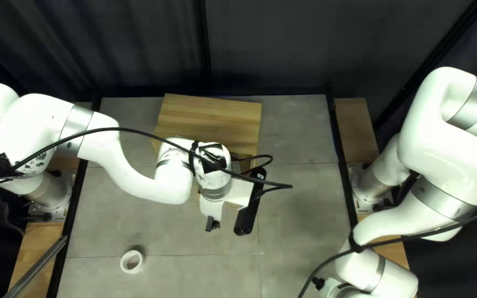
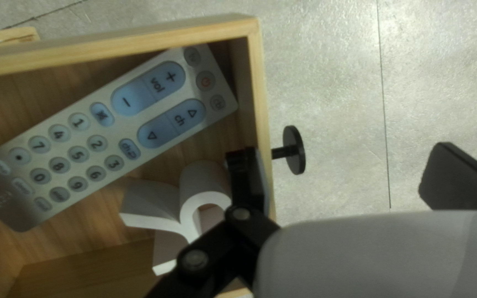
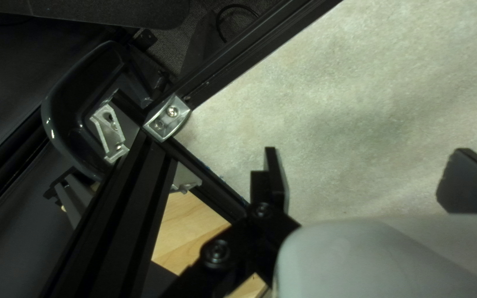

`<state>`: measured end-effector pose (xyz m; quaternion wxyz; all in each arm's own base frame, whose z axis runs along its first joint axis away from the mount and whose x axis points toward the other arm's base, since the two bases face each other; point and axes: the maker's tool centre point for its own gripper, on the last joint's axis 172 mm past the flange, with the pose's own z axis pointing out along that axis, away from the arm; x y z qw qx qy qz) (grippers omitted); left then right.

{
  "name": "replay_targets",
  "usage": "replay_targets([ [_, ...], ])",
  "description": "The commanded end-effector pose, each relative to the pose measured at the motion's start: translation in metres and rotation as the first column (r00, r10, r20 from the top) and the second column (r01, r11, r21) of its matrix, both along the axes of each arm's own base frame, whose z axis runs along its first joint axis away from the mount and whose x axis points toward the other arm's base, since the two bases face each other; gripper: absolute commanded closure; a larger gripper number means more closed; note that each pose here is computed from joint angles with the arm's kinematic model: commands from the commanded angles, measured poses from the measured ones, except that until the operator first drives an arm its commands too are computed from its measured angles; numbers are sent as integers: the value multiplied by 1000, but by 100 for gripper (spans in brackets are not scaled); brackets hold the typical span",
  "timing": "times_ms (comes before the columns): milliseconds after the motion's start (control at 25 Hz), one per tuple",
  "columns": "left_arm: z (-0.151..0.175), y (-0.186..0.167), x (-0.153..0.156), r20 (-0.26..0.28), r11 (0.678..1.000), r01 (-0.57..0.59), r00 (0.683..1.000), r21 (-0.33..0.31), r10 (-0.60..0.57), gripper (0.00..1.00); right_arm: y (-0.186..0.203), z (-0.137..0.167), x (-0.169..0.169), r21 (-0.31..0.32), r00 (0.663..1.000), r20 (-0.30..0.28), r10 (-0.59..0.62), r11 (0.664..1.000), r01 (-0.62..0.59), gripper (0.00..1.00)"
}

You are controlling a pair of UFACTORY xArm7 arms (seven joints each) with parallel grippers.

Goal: Open drawers and place objects into drawer and close

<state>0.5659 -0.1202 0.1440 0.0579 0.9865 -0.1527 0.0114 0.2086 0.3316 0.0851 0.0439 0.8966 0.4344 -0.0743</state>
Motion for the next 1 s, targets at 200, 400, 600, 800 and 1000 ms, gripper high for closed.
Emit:
replay_targets([
  [200, 4, -2, 0, 1, 1000, -4, 1000, 5, 4, 0, 0, 0, 0, 0, 1000, 0, 0, 1000, 0, 0],
  [400, 23, -3, 1, 9, 1000, -8, 1000, 19, 7, 0, 0, 0, 0, 0, 1000, 0, 0, 1000, 0, 0],
  [600, 69, -7, -10, 46, 998, 5, 999, 67, -8, 0, 0, 0, 0, 0, 1000, 0, 0, 1000, 0, 0],
  [800, 106, -26, -17, 93, 976, 141, 983, 165, -158, 0, 0, 0, 0, 0, 1000, 0, 0, 1000, 0, 0],
  [1000, 107, -51, -43, 126, 925, 320, 929, 204, -349, 0, 0, 0, 0, 0, 1000, 0, 0, 1000, 0, 0],
])
